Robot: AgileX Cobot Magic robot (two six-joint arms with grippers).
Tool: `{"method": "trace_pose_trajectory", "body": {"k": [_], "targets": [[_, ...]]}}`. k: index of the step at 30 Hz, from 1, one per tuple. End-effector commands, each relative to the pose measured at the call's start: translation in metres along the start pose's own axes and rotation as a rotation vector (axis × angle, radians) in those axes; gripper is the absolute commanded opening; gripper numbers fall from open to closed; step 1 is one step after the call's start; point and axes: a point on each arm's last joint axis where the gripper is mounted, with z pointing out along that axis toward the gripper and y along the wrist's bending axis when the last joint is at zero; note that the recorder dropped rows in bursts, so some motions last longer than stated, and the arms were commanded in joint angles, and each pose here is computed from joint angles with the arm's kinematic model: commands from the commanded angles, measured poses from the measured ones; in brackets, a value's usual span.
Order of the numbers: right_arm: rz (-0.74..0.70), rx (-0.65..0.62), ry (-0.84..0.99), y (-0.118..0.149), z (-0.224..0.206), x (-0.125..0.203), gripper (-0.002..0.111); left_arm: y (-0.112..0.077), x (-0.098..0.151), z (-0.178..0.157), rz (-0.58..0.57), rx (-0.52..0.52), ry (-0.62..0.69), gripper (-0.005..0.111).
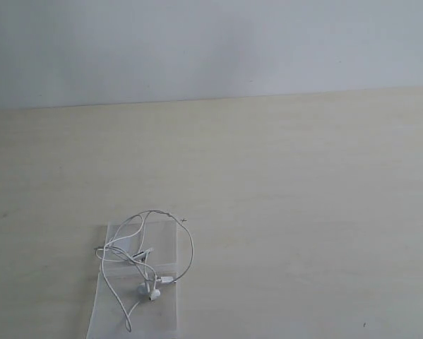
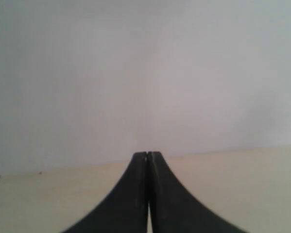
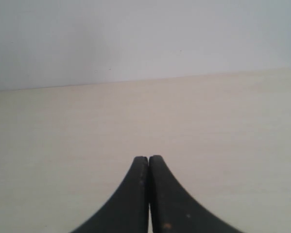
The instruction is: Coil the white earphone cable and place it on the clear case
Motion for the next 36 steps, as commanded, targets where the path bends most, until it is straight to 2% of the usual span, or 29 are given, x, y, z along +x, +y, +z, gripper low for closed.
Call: {"method": "trace_pose_trajectory", "body": {"k": [1,10,14,19,22,29,36], "targets": [[-0.003,0.005,-0.002,0.0,0.0,0.001,0.0,-0.003,0.027,0.004,-0.008,0.016,0.114,0.0],[-0.003,0.005,-0.002,0.0,0.0,0.001,0.0,-0.006,0.078,0.008,-0.022,0.027,0.262,0.0],[-0.003,0.005,-0.002,0.0,0.0,0.001,0.0,-0.006,0.082,0.006,-0.048,0.027,0.291,0.0],[-0.003,0.005,-0.002,0.0,0.0,0.001,0.0,-0.009,0.082,0.005,0.093,0.084,0.281,0.0],[-0.003,0.005,-0.002,0.0,0.0,0.001,0.0,-0.011,0.082,0.005,0.123,0.104,0.281,0.0],[-0.005,0.005,-0.002,0.0,0.0,0.001,0.0,-0.013,0.085,0.003,-0.027,0.104,0.326,0.0],[-0.003,0.005,-0.002,0.0,0.0,0.001,0.0,-0.01,0.085,0.004,-0.147,0.037,0.33,0.0]]}}
